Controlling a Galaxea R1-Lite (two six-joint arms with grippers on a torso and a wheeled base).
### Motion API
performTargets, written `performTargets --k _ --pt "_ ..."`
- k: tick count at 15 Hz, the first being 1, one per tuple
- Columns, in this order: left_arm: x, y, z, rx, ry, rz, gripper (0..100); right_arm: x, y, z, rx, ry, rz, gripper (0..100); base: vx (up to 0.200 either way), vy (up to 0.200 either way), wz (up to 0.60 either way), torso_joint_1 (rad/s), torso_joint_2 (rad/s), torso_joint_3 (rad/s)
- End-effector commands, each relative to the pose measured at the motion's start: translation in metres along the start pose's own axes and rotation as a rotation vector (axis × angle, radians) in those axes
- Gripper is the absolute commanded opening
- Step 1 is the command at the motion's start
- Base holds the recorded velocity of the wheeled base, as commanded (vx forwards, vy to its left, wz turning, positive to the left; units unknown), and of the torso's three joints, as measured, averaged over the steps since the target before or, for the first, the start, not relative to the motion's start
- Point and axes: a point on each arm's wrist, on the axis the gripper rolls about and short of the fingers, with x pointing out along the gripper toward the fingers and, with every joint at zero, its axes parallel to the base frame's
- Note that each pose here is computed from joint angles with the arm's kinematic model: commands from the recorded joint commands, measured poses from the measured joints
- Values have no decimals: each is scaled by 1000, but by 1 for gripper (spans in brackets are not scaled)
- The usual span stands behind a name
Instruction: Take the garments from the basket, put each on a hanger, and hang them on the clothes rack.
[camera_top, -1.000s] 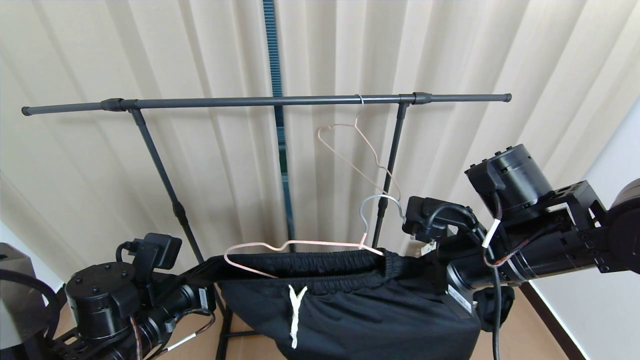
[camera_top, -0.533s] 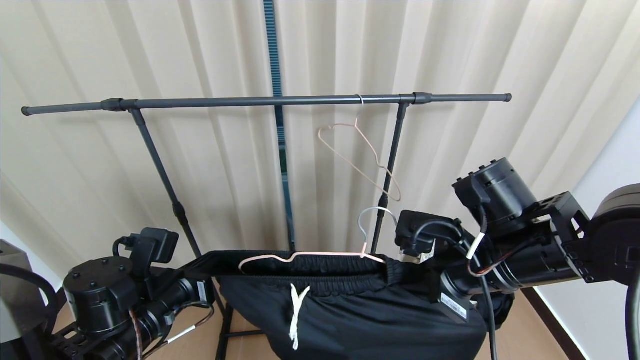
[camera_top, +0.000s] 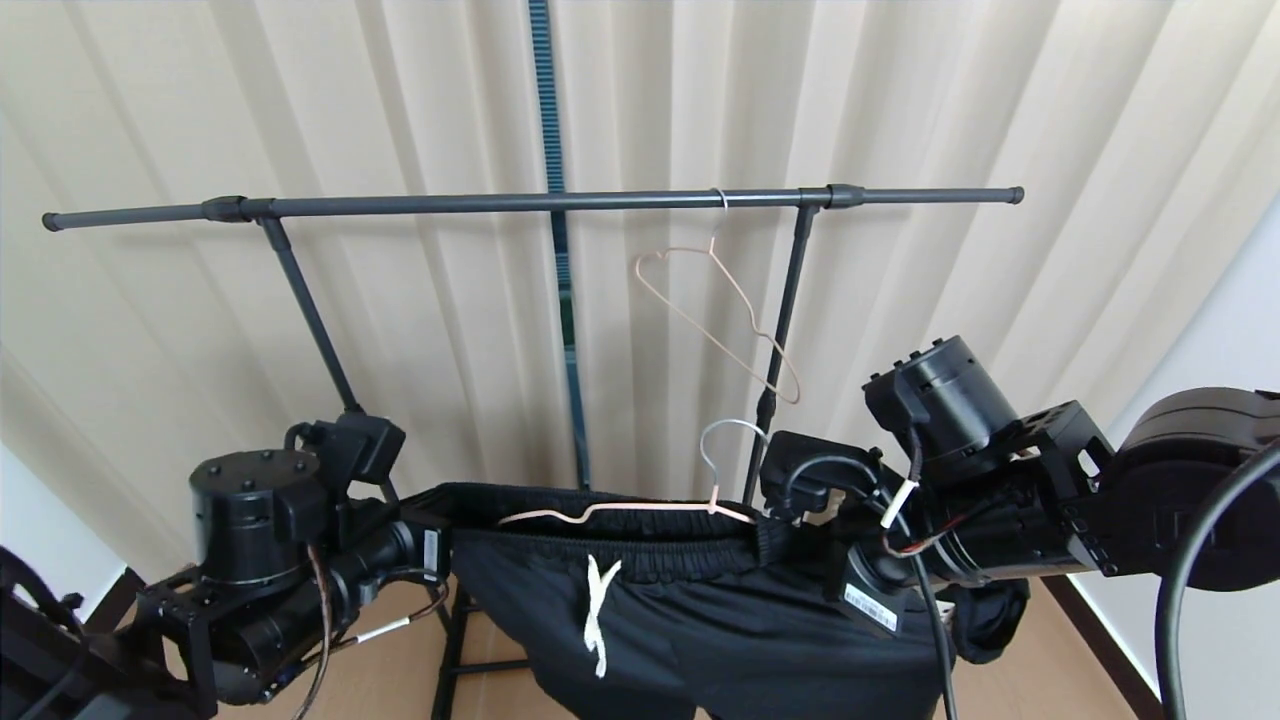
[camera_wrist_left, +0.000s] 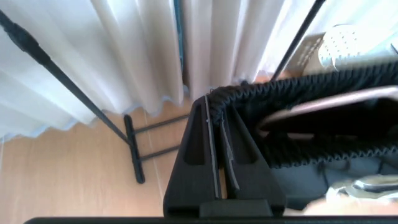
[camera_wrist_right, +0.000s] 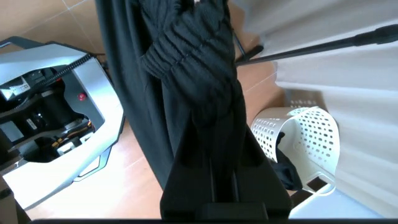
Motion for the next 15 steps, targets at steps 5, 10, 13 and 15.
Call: performTargets --k 5,10,13,15 --pt "-25 -35 82 75 69 -79 0 2 -4 1 9 -6 -37 0 0 0 0 0 0 0" --pt "-39 -54 110 93 196 -140 0 2 -5 1 21 -2 -55 0 0 0 0 0 0 0" --pt "-53 -67 125 68 279 -173 0 10 -7 4 57 -17 -100 0 0 0 0 0 0 0" --pt "-56 -74 126 59 293 -190 0 13 -7 4 60 -27 -104 0 0 0 0 0 0 0"
